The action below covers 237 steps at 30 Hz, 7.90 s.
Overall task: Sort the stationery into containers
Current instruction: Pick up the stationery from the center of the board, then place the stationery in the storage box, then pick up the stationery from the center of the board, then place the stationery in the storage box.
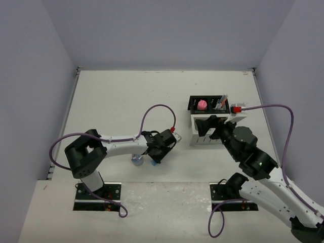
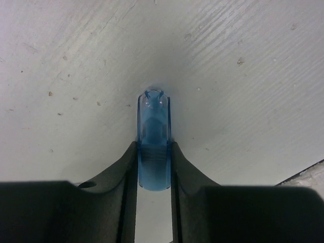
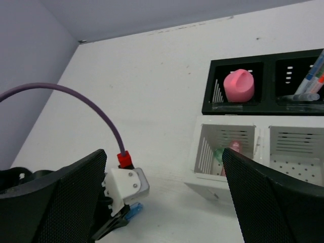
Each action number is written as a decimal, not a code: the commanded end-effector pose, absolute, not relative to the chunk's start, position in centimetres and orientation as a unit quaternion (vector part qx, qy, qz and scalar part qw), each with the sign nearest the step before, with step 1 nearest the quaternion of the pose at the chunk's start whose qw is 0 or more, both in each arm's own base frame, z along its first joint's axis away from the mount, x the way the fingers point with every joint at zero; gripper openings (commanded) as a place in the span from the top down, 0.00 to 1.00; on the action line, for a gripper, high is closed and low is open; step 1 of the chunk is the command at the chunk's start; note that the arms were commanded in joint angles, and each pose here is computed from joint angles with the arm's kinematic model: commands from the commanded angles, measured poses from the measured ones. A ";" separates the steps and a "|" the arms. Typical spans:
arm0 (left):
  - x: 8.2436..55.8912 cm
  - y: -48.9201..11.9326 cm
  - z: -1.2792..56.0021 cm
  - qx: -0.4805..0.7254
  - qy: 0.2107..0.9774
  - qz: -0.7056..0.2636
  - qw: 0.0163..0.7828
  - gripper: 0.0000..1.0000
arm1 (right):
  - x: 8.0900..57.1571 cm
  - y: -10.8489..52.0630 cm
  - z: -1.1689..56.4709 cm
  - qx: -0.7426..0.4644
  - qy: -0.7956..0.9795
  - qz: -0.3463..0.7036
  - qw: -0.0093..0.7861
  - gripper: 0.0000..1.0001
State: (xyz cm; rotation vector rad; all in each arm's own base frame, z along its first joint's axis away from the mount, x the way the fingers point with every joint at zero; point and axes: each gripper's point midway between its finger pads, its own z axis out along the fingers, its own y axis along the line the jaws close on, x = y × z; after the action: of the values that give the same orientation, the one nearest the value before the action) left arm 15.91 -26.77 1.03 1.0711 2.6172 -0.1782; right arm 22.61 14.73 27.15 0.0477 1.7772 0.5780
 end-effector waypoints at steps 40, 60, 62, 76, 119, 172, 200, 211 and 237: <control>20.2 -30.8 24.2 0.230 0.775 -0.304 0.504 0.00 | 22.8 24.5 26.0 -0.004 0.790 0.332 0.516 1.00; 21.2 -21.6 20.1 0.109 0.856 -0.136 0.487 0.00 | 31.9 11.1 22.2 0.137 0.797 0.021 0.588 1.00; 21.0 -21.3 19.7 0.104 0.860 -0.135 0.481 0.00 | 31.9 11.5 21.7 0.128 0.804 0.024 0.580 0.95; 18.7 -17.4 14.0 -0.019 0.918 -0.059 0.391 0.00 | 29.0 11.4 23.5 0.121 0.796 0.091 0.586 0.28; 12.7 -27.0 27.8 0.069 0.717 -0.553 0.418 1.00 | 14.0 25.4 29.5 -0.281 0.640 0.543 0.465 0.01; 18.2 -22.2 30.1 -0.021 0.733 -0.415 0.538 0.00 | 18.4 24.6 29.2 -0.111 0.743 0.473 0.460 1.00; 18.0 -15.9 23.8 0.019 0.831 -0.208 0.515 0.00 | 28.4 4.5 18.5 0.099 0.923 -0.038 0.369 1.00; 18.1 -15.7 24.1 0.019 0.829 -0.203 0.520 0.00 | 27.3 4.7 17.5 0.094 0.929 -0.029 0.358 0.94; 23.6 -13.3 18.1 -0.075 0.877 -0.069 0.469 0.00 | 26.0 3.6 26.3 0.135 0.843 0.030 0.520 0.01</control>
State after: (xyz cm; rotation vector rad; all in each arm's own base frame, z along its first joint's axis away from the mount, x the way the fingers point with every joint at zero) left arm 20.48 -15.76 19.59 -0.0158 2.1137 -0.2603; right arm 26.62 4.59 19.62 0.2544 2.3333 -0.0343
